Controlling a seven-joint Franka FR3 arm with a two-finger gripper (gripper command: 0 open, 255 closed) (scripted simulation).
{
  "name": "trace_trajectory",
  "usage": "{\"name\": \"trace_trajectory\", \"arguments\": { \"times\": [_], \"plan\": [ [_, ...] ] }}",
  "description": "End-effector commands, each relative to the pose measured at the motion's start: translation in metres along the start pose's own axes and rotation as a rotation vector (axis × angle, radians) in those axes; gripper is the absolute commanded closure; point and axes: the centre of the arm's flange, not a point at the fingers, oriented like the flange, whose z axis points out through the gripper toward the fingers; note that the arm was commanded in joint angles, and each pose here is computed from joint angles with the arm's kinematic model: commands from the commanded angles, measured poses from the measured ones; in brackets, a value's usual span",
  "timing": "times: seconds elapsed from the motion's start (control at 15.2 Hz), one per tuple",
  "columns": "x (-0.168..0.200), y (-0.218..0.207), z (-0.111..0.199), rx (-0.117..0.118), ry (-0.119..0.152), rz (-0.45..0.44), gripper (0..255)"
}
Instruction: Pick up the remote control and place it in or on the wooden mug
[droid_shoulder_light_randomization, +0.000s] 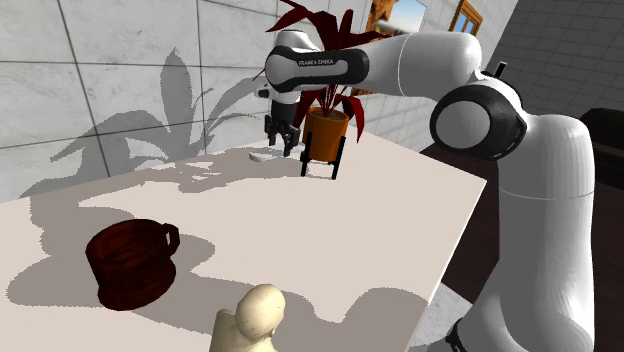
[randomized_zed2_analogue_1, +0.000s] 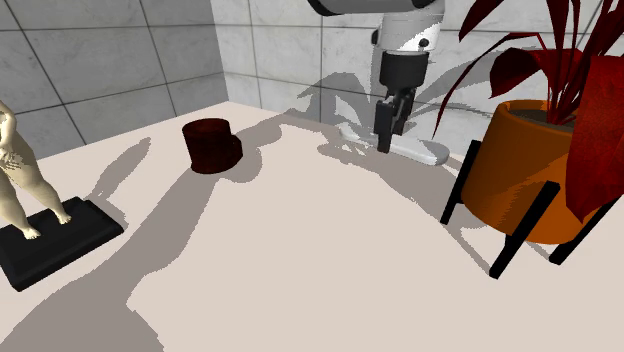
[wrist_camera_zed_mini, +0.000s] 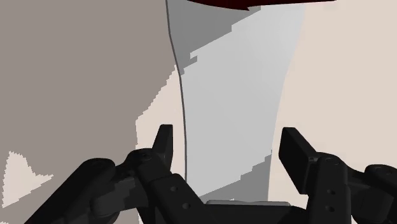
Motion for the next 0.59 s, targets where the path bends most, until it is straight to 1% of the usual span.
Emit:
{"name": "trace_trajectory", "arguments": {
  "times": [0.0,0.53],
  "plan": [
    [0.0,0.0,-0.011,0.0,0.0,0.0,255],
    [0.0,0.001,-0.053,0.0,0.0,0.0,255]
  ]
}}
